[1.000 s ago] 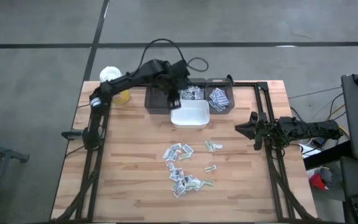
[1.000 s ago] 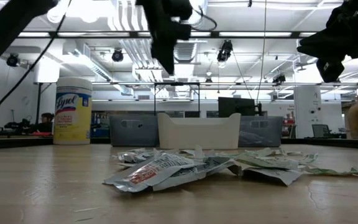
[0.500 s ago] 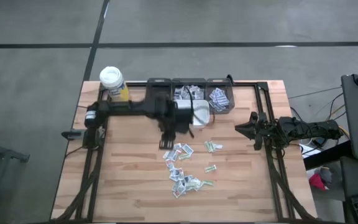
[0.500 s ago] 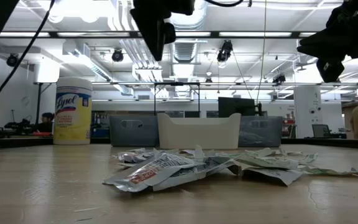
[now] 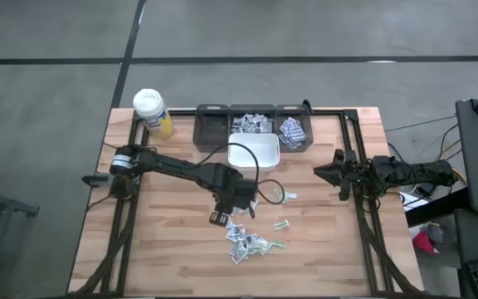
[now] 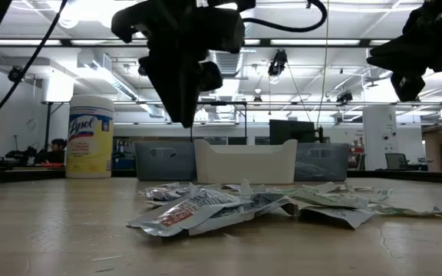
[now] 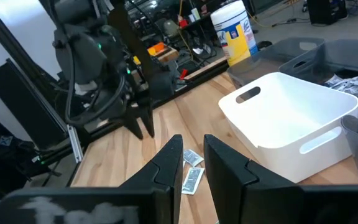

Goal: Pick & Place First Aid Supplies
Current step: Put the alcohol pad into the middle black bin

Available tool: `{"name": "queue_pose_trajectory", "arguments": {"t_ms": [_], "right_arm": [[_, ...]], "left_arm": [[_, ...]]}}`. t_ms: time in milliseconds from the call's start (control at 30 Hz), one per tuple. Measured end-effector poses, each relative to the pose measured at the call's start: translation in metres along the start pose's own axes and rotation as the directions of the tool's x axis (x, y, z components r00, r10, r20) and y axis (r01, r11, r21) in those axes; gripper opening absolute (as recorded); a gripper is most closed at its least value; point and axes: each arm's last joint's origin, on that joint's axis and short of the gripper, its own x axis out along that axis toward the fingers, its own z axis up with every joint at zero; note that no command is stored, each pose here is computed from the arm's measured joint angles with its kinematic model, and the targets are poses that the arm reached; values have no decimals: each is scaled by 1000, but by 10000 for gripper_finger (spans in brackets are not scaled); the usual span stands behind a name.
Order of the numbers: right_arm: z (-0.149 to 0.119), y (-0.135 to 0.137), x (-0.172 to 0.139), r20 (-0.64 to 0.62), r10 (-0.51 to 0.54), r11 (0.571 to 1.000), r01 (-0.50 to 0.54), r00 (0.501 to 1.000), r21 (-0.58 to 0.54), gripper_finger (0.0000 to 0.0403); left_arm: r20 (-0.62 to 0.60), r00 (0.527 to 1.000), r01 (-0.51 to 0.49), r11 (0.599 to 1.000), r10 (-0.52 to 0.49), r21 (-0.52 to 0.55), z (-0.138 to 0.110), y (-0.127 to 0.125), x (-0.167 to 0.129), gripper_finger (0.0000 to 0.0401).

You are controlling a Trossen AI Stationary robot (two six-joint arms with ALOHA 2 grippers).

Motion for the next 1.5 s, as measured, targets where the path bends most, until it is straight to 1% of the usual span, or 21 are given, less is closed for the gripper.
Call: {"name": "queue_pose_trajectory", "arguments": {"t_ms": [133,300,467,600,667,867,1133,1500], "right_arm": [[0,0,0,0,0,1000,0,1000,0,63],[0,0,0,0,0,1000,0,1000,0,63],[0,0,0,0,0,1000,0,1000,0,63],[0,0,0,0,0,1000,0,1000,0,63],[0,0,0,0,0,1000,0,1000,0,63],[0,0,0,0,0,1000,0,1000,0,63],[0,0,0,0,0,1000,0,1000,0,63],[0,0,0,0,0,1000,0,1000,0,63]], "left_arm": [[73,996,50,999,-50,1,5,-5,10,108],[137,988,61,995,-72,83,10,-20,19,108],[145,984,81,986,-102,146,7,-33,33,108],[147,981,106,981,-130,160,3,-37,44,108],[145,981,107,981,-130,161,1,-37,48,108],[200,971,92,980,-128,178,3,-37,56,108],[175,976,100,979,-131,177,4,-36,74,108],[162,978,102,982,-129,160,3,-30,87,107]]}}
